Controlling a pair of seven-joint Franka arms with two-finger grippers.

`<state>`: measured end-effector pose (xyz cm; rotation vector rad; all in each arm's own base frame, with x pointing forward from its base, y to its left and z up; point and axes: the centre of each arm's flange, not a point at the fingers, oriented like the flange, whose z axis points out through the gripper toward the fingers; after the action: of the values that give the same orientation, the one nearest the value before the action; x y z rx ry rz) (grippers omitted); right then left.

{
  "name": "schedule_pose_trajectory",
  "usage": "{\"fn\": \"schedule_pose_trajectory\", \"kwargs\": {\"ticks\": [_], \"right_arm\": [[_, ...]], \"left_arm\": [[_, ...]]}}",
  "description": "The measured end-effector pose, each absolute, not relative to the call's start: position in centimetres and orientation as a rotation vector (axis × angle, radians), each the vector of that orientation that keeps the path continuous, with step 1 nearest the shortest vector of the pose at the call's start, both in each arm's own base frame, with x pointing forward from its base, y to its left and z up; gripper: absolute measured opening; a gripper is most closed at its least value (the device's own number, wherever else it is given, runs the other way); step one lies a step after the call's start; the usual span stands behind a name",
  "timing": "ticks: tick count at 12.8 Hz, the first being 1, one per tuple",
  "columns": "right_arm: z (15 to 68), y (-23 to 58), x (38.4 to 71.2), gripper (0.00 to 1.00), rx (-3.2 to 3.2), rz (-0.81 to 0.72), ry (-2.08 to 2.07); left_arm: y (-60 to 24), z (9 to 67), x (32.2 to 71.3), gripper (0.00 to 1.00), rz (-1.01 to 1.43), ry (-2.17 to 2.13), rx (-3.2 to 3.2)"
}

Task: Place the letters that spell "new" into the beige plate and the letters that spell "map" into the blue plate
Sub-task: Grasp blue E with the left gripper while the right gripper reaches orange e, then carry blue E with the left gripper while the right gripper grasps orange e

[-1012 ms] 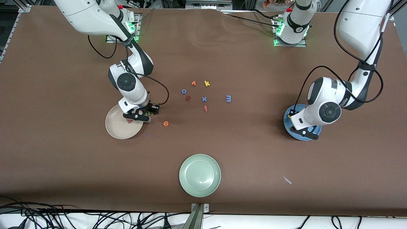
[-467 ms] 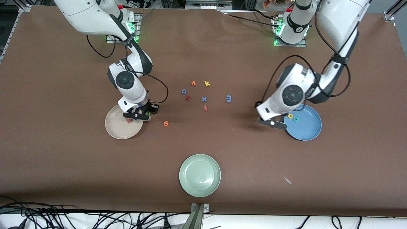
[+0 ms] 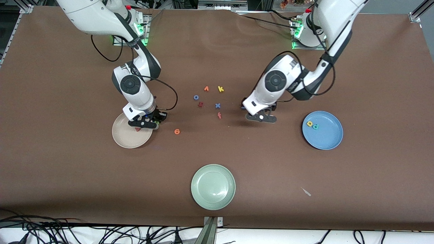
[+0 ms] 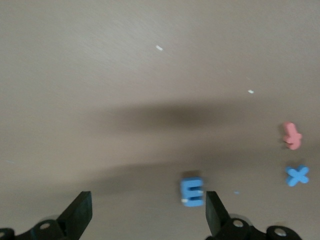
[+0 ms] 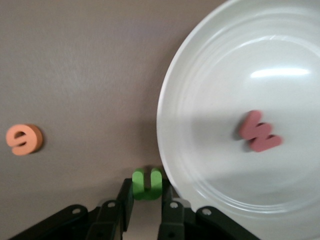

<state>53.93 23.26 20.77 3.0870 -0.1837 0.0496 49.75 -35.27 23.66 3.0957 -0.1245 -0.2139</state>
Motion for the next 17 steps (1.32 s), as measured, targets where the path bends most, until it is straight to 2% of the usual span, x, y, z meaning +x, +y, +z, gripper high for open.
{"fn": "schedule_pose_trajectory", "kwargs": {"ticks": [3, 5, 6, 7, 9, 10, 12, 13, 14, 16, 17], "right_arm": [[26.0, 23.4, 56.6, 0.26, 3.036, 0.008, -0.116], [27.0, 22.4, 57.1, 0.26, 3.032, -0.001, -0.051], [26.7, 21.4, 57.3, 0.26, 3.027, -0.017, -0.04], [26.0, 20.2, 57.3, 0.29, 3.025, -0.034, -0.042], [24.2, 18.5, 56.7, 0.31, 3.038, -0.029, -0.051], [23.5, 18.4, 56.3, 0.38, 3.046, -0.024, -0.055], [23.1, 18.7, 55.9, 0.61, 3.052, -0.018, -0.092], [23.3, 19.1, 55.9, 0.7, 3.059, -0.007, -0.117], [23.7, 20.1, 55.9, 0.7, 3.07, 0.011, -0.152], [24.8, 23.7, 55.9, 0.72, 3.103, 0.042, -0.227], [25.0, 25.9, 55.8, 0.71, 3.121, 0.045, -0.272]], "left_arm": [[-37.5, 20.9, 47.7, 0.99, -0.22, -0.064, 3.142], [-38.4, 19.5, 46.8, 0.96, -0.246, -0.032, 3.146], [-38.7, 19.0, 46.4, 0.88, -0.256, -0.027, 3.146], [-38.9, 18.7, 46.2, 0.87, -0.264, -0.023, 3.146], [-39.0, 18.0, 45.9, 0.74, -0.281, -0.018, 3.147], [-38.9, 17.8, 45.9, 0.74, -0.282, -0.024, 3.152], [-38.9, 17.3, 45.9, 0.6, -0.273, -0.027, 3.162], [-38.9, 17.2, 46.0, 0.58, -0.275, -0.019, 3.16], [-38.9, 17.1, 46.1, 0.58, -0.276, -0.009, 3.16], [-39.0, 17.2, 46.2, 0.39, -0.272, -0.002, 3.158], [-39.1, 17.2, 46.1, 0.37, -0.272, 0.003, 3.158]]}}
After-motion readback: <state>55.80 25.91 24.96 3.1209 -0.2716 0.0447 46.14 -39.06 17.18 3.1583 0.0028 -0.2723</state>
